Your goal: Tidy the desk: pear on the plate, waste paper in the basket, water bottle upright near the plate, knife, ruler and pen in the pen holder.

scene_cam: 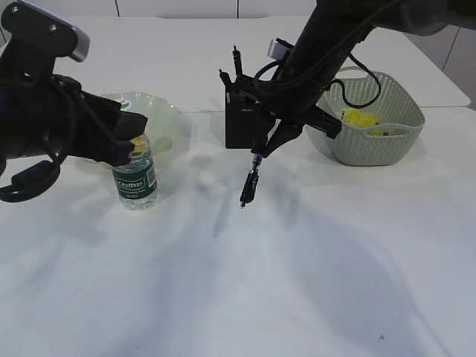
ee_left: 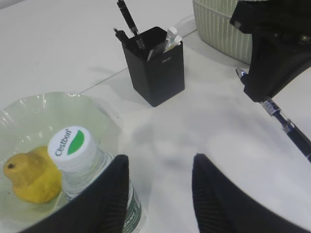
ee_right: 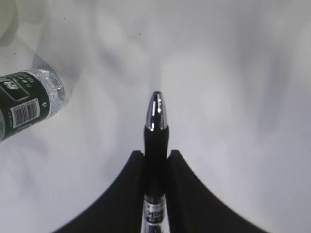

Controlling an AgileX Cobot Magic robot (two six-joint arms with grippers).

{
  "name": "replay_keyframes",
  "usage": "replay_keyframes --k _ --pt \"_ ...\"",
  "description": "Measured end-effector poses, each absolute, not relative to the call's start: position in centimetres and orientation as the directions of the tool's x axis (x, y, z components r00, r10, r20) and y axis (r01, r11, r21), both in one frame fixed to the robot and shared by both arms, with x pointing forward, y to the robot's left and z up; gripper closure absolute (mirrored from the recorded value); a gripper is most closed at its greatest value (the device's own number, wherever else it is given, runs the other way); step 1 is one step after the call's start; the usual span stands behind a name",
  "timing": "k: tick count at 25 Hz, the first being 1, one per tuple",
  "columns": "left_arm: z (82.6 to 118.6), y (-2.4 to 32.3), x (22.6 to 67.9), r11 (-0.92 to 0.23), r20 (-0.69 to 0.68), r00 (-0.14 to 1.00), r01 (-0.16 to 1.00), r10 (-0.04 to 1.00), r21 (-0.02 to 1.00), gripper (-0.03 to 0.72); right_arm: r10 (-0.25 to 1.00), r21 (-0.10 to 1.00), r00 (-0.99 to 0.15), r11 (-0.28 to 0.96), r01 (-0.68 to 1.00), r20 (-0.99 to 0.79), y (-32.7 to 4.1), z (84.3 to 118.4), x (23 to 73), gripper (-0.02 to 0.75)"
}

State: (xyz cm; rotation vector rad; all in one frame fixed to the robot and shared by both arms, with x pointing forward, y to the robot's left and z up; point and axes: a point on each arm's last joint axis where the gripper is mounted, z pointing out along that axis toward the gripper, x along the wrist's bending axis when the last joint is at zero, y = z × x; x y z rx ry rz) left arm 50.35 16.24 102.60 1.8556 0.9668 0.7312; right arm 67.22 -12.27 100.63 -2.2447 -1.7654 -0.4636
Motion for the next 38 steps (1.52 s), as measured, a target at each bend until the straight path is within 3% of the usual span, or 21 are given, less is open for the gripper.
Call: replay_keyframes --k 15,38 --pt "101.3 15.9 50.9 -0.315 0.093 0.527 0.348 0.845 0.883 0.385 0.87 0.054 0.179 -0.228 0.972 0.459 -11.8 102.9 67.8 0.652" --pt "99.1 15.2 51.7 -0.415 0.166 0.589 0.316 0.791 0.853 0.385 0.818 0.004 0.181 -0.218 0.976 0.546 -10.9 103.4 67.5 0.652"
